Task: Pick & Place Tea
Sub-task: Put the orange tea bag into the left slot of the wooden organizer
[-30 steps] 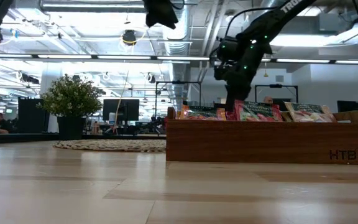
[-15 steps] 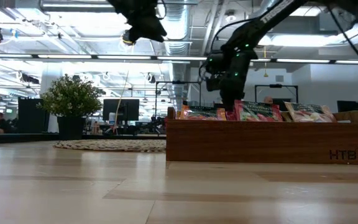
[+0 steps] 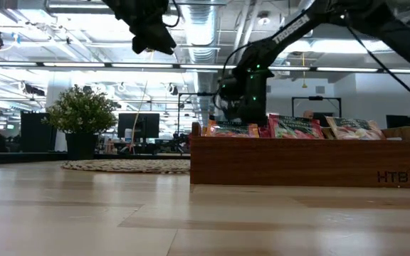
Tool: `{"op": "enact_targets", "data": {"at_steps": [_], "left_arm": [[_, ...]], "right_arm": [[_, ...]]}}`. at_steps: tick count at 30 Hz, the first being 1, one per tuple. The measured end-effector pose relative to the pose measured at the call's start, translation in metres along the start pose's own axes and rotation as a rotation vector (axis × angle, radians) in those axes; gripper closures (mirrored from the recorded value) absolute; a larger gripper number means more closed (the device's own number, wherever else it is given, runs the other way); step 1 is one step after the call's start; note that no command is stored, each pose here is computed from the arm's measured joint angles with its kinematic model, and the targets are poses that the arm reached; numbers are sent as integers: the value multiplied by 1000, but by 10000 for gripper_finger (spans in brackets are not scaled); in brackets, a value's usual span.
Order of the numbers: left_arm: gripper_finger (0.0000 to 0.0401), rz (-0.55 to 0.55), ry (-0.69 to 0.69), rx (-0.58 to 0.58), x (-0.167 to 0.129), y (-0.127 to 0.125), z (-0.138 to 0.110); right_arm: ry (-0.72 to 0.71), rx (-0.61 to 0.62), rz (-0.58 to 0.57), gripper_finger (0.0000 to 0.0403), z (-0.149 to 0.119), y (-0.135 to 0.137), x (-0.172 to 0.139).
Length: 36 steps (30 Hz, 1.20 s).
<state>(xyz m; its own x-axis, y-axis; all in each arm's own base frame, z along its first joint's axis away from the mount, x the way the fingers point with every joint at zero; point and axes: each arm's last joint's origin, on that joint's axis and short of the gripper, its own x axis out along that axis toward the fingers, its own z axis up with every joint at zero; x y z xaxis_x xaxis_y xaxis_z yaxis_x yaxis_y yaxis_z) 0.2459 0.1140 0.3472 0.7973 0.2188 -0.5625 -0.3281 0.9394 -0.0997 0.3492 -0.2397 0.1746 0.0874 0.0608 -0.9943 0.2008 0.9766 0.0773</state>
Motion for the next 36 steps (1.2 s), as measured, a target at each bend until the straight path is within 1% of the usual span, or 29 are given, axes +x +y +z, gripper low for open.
{"op": "enact_targets", "data": {"at_steps": [3, 7, 15, 21, 24, 28, 36], "left_arm": [[270, 15, 12, 5, 3, 1, -4], [270, 29, 21, 23, 4, 2, -7], [270, 41, 11, 29, 5, 3, -6], [270, 41, 7, 26, 5, 3, -5], [270, 41, 7, 24, 5, 3, -5], [270, 40, 7, 19, 5, 2, -5], [270, 39, 5, 4, 5, 2, -5]], "right_arm": [[40, 9, -10, 261, 1, -2, 11], [61, 6, -6, 261, 2, 0, 17], [55, 1, -8, 264, 3, 2, 18], [61, 12, 4, 259, 7, 3, 30], [67, 10, 28, 261, 8, 4, 34], [79, 13, 33, 274, 11, 5, 37], [73, 16, 27, 325, 10, 2, 36]]}}
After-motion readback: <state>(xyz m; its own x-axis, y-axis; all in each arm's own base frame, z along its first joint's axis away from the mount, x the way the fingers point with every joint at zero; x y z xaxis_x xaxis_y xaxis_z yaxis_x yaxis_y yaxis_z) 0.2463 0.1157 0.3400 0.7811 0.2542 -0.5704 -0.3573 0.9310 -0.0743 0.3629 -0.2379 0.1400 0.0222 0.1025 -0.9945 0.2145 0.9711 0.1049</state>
